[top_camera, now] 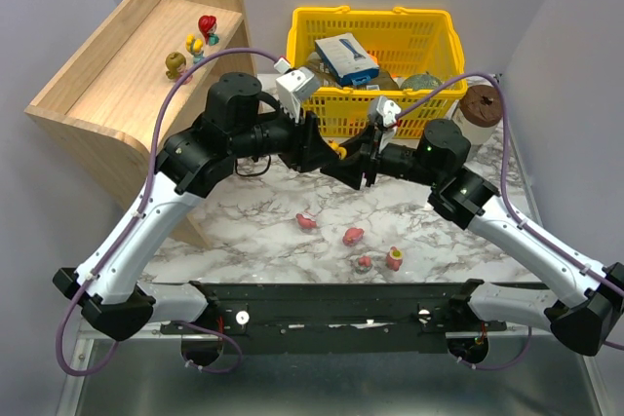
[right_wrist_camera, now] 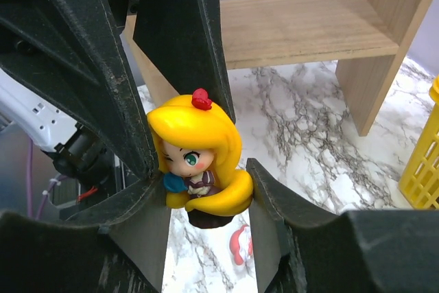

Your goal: Place and organize the plastic toys onto the shelf

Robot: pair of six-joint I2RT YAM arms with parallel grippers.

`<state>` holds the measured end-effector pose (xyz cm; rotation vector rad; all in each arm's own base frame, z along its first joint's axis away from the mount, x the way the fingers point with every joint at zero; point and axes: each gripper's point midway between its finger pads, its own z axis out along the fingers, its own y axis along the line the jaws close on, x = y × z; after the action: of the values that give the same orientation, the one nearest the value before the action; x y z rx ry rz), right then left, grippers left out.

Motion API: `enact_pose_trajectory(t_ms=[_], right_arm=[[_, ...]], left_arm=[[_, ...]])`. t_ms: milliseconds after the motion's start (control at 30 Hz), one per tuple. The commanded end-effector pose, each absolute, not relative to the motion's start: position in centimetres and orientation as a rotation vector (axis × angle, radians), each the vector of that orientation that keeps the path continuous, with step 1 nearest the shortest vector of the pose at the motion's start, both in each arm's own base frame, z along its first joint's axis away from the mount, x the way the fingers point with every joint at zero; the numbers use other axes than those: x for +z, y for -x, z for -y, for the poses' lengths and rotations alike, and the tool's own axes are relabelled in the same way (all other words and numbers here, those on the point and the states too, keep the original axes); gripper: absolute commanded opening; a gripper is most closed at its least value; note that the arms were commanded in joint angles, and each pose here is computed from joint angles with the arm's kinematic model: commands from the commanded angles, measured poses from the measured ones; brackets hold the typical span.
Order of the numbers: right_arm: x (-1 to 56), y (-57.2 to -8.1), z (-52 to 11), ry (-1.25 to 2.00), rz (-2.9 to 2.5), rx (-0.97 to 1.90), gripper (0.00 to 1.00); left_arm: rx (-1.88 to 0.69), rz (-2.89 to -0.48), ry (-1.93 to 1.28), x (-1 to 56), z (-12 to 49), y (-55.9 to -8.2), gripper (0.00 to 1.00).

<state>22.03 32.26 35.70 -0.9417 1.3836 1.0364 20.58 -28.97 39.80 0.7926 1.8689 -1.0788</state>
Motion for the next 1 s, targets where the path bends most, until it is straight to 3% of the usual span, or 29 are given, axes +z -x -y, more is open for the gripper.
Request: enact_pose_trajectory(t_ms=[0,33,100,133,233,367,433,533,633,967], right_arm=[[38.3,-22.5,-32.0,0.851,-1.303,1.015,0.27],[38.3,-22.4,-32.1,0.854,-1.304,1.020,0.18],[38.2,-22.4,-32.2,0.858,-1.308,1.021,0.09],[38.3,-22.3,-32.2,0.858,-1.307,1.023,0.01],[38.6,-22.3,-32.3,0.844,-1.302,1.023,0.01],[39.1,-22.7,-32.4,0.800,-1.308,1.006,0.01],[39.4,-22.9,-32.4,0.765,-1.312,0.998,0.01],[39.6,-23.3,-32.6,0.731,-1.324,0.984,0.01],[39.3,-23.6,-32.9,0.725,-1.358,0.976,0.01],[39.6,-23.9,-33.3,0.708,-1.374,0.979,0.01]], left_arm=[[-1.122,-1.840,-0.797,40.6,28.9,-19.6,0.00],[-1.115,-1.840,-0.786,40.7,28.8,-19.8,0.00],[-1.110,-1.838,-0.770,40.8,28.8,-19.9,0.00],[-1.107,-1.838,-0.751,40.9,28.8,-20.1,0.05],[-1.105,-1.846,-0.716,40.7,28.8,-20.5,0.14],[-1.080,-1.833,-0.628,40.9,28.4,-21.3,0.34],[-1.089,-1.795,-0.574,40.8,28.5,-21.8,0.54],[-1.101,-1.716,-0.466,41.5,27.9,-22.3,0.68],[-1.086,-1.648,-0.365,41.9,27.3,-23.0,0.76],[-1.025,-1.541,-0.325,42.6,28.0,-22.8,0.65]])
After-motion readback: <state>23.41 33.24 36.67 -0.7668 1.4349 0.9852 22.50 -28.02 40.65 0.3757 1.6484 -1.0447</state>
